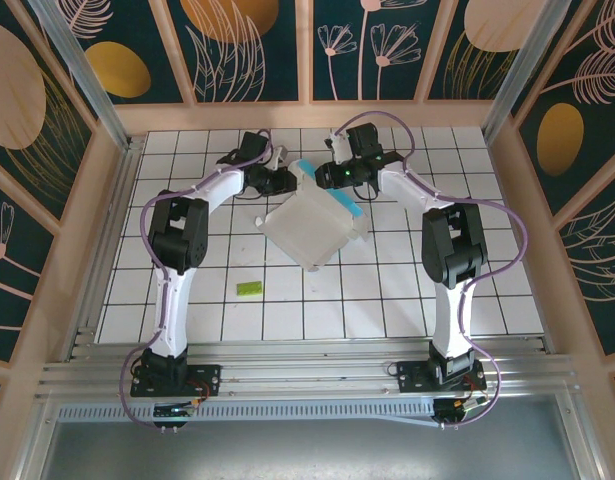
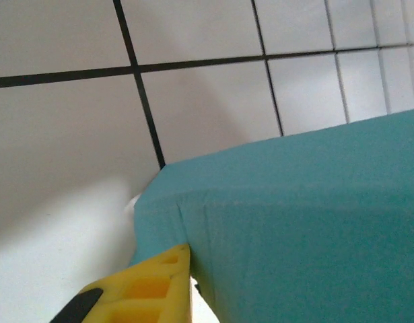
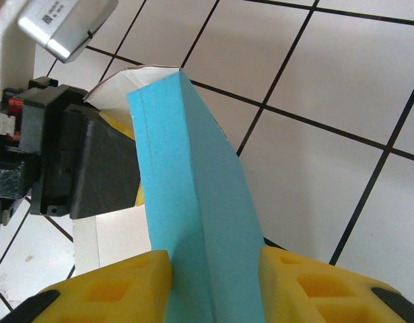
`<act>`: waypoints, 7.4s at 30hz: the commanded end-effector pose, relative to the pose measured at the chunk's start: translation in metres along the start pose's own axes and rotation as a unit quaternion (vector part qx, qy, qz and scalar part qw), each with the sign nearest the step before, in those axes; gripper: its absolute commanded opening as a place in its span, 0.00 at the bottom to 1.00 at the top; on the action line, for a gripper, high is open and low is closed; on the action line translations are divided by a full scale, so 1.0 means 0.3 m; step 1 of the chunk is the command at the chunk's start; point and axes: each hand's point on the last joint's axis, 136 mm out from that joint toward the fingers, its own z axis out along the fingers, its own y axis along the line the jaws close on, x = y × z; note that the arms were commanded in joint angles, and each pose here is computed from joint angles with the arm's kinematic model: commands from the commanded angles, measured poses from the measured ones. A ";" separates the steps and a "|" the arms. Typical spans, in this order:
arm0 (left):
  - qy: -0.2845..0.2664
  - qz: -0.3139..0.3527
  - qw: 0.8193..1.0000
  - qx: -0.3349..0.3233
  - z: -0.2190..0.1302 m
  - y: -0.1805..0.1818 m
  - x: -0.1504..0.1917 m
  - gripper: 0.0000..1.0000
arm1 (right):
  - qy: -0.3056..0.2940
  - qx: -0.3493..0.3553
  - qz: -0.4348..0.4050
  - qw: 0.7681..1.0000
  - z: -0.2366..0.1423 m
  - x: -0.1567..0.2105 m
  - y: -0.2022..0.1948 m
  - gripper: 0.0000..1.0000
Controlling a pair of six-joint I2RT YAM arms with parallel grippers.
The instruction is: Fold the paper box
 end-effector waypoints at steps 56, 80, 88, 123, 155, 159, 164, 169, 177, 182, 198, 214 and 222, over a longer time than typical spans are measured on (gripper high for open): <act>0.030 0.190 0.979 -0.068 -0.005 0.135 0.157 0.44 | 0.055 -0.053 0.021 0.997 -0.077 0.015 0.050 0.75; 0.006 0.193 0.979 -0.065 -0.043 0.077 0.118 0.42 | 0.076 0.005 0.001 0.997 -0.046 0.052 -0.089 0.51; -0.039 0.208 0.976 -0.045 -0.195 -0.007 0.055 0.45 | 0.068 -0.006 -0.010 0.998 -0.064 0.047 -0.098 0.42; -0.064 0.399 0.910 0.091 0.041 -0.075 -0.171 0.50 | 0.088 0.057 -0.036 0.994 -0.056 0.099 -0.152 0.34; -0.080 0.264 0.959 0.069 0.028 -0.210 -0.078 0.00 | 0.054 0.234 -0.157 0.958 -0.087 0.065 -0.122 0.30; -0.098 0.232 0.967 0.043 0.011 -0.170 -0.041 0.00 | 0.053 0.263 -0.182 0.946 -0.095 0.078 -0.111 0.30; -0.127 0.198 0.971 0.049 -0.012 -0.151 0.039 0.00 | 0.057 0.300 -0.225 0.925 -0.098 0.116 -0.090 0.30; -0.135 0.175 0.975 0.035 -0.007 -0.113 0.118 0.00 | 0.065 0.329 -0.259 0.906 -0.096 0.163 -0.079 0.30; -0.125 0.157 0.979 0.030 -0.002 -0.056 0.223 0.00 | 0.077 0.336 -0.293 0.892 -0.097 0.230 -0.019 0.38; -0.109 0.158 0.981 0.021 0.005 -0.023 0.273 0.00 | 0.057 0.313 -0.269 0.909 -0.125 0.202 0.044 0.51; -0.122 0.226 0.966 0.023 -0.016 -0.032 0.318 0.00 | -0.021 0.158 -0.141 0.977 -0.265 0.033 0.257 0.90; -0.193 0.311 0.930 0.039 -0.113 -0.157 0.288 0.00 | -0.021 0.003 0.050 0.999 -0.371 0.011 0.133 0.74; -0.199 0.322 0.924 0.046 -0.126 -0.182 0.297 0.00 | 0.028 -0.081 0.097 0.992 -0.341 0.186 0.138 0.63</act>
